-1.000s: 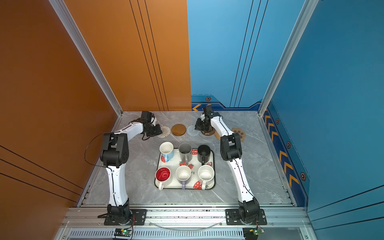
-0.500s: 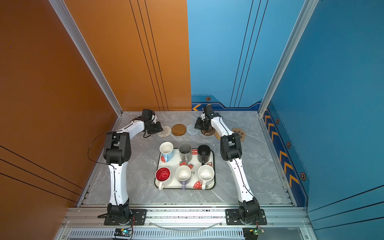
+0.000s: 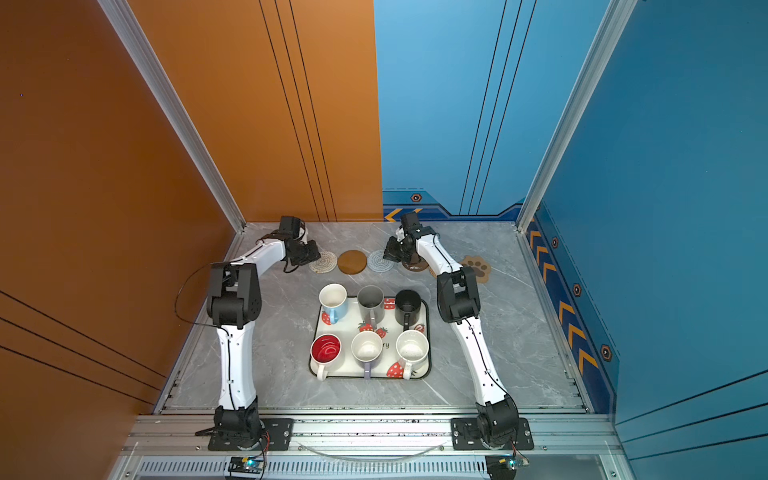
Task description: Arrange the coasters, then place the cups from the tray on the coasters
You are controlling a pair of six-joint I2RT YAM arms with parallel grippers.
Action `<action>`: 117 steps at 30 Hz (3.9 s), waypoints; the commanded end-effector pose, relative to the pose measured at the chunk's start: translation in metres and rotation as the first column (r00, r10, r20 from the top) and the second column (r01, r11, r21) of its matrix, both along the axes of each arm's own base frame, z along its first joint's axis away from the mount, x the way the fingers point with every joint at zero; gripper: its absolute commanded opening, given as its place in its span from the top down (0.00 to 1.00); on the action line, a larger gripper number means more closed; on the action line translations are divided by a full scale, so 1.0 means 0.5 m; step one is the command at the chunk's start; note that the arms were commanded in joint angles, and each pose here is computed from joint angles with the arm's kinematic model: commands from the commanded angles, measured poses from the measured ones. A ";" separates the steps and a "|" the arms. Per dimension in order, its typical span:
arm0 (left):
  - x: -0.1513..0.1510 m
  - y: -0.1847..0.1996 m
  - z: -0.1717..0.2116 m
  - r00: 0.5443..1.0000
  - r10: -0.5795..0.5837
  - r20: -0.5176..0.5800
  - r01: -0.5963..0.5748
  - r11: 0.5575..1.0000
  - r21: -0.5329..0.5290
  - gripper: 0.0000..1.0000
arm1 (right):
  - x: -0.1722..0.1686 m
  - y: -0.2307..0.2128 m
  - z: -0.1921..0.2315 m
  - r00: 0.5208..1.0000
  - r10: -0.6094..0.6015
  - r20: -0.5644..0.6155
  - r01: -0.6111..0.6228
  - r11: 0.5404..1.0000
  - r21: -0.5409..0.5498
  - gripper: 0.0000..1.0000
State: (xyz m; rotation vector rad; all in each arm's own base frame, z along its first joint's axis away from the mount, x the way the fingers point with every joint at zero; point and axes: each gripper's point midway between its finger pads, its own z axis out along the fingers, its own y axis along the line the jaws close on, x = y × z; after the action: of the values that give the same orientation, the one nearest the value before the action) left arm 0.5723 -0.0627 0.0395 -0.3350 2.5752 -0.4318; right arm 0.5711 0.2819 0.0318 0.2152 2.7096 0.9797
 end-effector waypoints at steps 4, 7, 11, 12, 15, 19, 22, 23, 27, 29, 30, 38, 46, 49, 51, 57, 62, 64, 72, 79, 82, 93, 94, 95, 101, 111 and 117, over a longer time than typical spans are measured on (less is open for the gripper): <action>-0.015 0.019 -0.023 0.998 0.021 -0.053 -0.021 1.000 0.002 0.69 | -0.028 0.008 -0.085 0.996 -0.009 -0.088 0.005 0.999 -0.037 1.00; -0.017 0.018 -0.017 0.999 0.017 -0.049 -0.017 1.000 0.000 0.66 | -0.026 0.009 -0.083 0.996 -0.012 -0.084 0.009 0.999 -0.034 1.00; -0.015 0.020 -0.007 0.999 0.016 -0.038 -0.016 1.000 0.000 0.64 | -0.022 0.013 -0.079 0.997 -0.017 -0.078 0.015 1.000 -0.026 1.00; -0.014 0.019 -0.004 0.999 0.015 -0.036 -0.015 1.000 0.000 0.63 | -0.021 0.015 -0.078 0.997 -0.017 -0.076 0.015 1.000 -0.024 1.00; -0.012 0.020 0.007 1.000 0.014 -0.025 -0.014 1.000 0.001 0.61 | -0.020 0.018 -0.077 0.997 -0.019 -0.074 0.017 1.000 -0.018 1.00; -0.008 0.020 0.027 1.000 0.009 -0.004 -0.009 1.000 0.002 0.57 | -0.019 0.020 -0.068 0.997 -0.016 -0.073 0.016 1.000 -0.006 1.00; -0.004 0.018 0.059 1.000 0.003 0.028 -0.003 1.000 0.001 0.53 | -0.018 0.021 -0.045 0.997 -0.014 -0.077 0.016 0.999 0.029 0.99; -0.002 0.018 0.071 0.999 0.002 0.040 -0.002 1.000 0.003 0.53 | -0.017 0.021 -0.037 0.998 -0.013 -0.069 0.015 0.999 0.030 0.98; 0.003 0.018 0.118 0.996 -0.007 0.087 0.006 1.000 0.014 0.51 | -0.009 0.021 0.018 1.000 -0.007 -0.023 0.008 0.999 0.046 0.93; 0.002 0.016 0.135 0.995 -0.011 0.103 0.009 1.000 0.019 0.51 | -0.007 0.019 0.045 1.000 -0.005 -0.008 0.006 0.998 0.062 0.92; 0.001 0.017 0.143 0.994 -0.011 0.110 0.009 1.000 0.020 0.51 | -0.007 0.014 0.057 1.000 -0.008 -0.004 0.008 0.998 0.065 0.92; -0.018 0.007 0.191 0.989 -0.028 0.146 0.023 0.999 0.036 0.51 | -0.006 -0.069 0.148 0.997 -0.035 0.063 0.032 0.998 0.046 0.84; -0.061 -0.037 0.240 0.980 -0.072 0.188 0.067 0.997 0.036 0.51 | -0.002 -0.225 0.151 0.991 -0.110 0.071 0.111 0.994 -0.008 0.55; -0.079 -0.060 0.255 0.972 -0.102 0.210 0.096 0.995 0.038 0.51 | 0.005 -0.280 0.128 0.987 -0.150 0.054 0.152 0.988 -0.031 0.50; -0.093 -0.073 0.259 0.969 -0.119 0.219 0.116 0.993 0.024 0.51 | 0.012 -0.309 0.113 0.985 -0.169 0.044 0.171 0.984 -0.046 0.48; -0.129 -0.081 0.273 0.966 -0.120 0.231 0.123 0.992 0.001 0.51 | 0.035 -0.355 0.085 0.981 -0.190 0.033 0.191 0.979 -0.065 0.45; -0.151 -0.090 0.295 0.960 -0.107 0.257 0.117 0.993 -0.023 0.51 | 0.058 -0.376 0.060 0.977 -0.212 0.033 0.214 0.974 -0.072 0.44; -0.157 -0.096 0.303 0.958 -0.111 0.265 0.121 0.993 -0.019 0.51 | 0.063 -0.374 0.052 0.979 -0.201 0.032 0.203 0.978 -0.057 0.44; -0.165 -0.098 0.307 0.960 -0.089 0.264 0.100 0.995 -0.026 0.51 | 0.073 -0.368 0.025 0.983 -0.185 0.021 0.185 0.982 -0.031 0.46; -0.170 -0.097 0.309 0.960 -0.080 0.269 0.090 0.996 -0.027 0.52 | 0.052 -0.326 0.003 0.991 -0.133 -0.012 0.133 0.991 -0.008 0.54; -0.172 -0.098 0.308 0.960 -0.082 0.268 0.093 0.995 -0.028 0.52 | 0.037 -0.308 -0.006 0.994 -0.109 -0.025 0.109 0.994 -0.016 0.56; -0.175 -0.099 0.298 0.962 -0.086 0.259 0.097 0.995 -0.032 0.52 | 0.007 -0.263 -0.028 0.996 -0.069 -0.052 0.067 0.997 -0.045 0.58; -0.175 -0.099 0.298 0.962 -0.086 0.261 0.098 0.995 -0.032 0.52 | 0.007 -0.261 -0.029 0.996 -0.070 -0.053 0.068 0.997 -0.045 0.58; -0.176 -0.100 0.297 0.962 -0.087 0.260 0.099 0.995 -0.033 0.52 | 0.008 -0.259 -0.030 0.996 -0.071 -0.053 0.068 0.997 -0.042 0.58; -0.176 -0.099 0.295 0.962 -0.086 0.259 0.098 0.995 -0.031 0.52 | 0.009 -0.242 -0.032 0.996 -0.069 -0.052 0.067 0.997 -0.032 0.59; -0.174 -0.097 0.300 0.960 -0.085 0.265 0.097 0.995 -0.032 0.52 | 0.030 -0.276 0.045 0.995 -0.100 0.020 0.100 0.995 -0.017 0.58; -0.175 -0.100 0.314 0.956 -0.083 0.282 0.097 0.995 -0.038 0.52 | 0.016 -0.347 0.139 0.985 -0.138 0.108 0.143 0.989 -0.037 0.57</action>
State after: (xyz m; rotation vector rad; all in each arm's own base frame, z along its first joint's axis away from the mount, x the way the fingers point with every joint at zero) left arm 0.4906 -0.1104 0.1770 -0.1691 2.3526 -0.5253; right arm 0.5776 0.1350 0.0505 0.3435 2.6698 0.9290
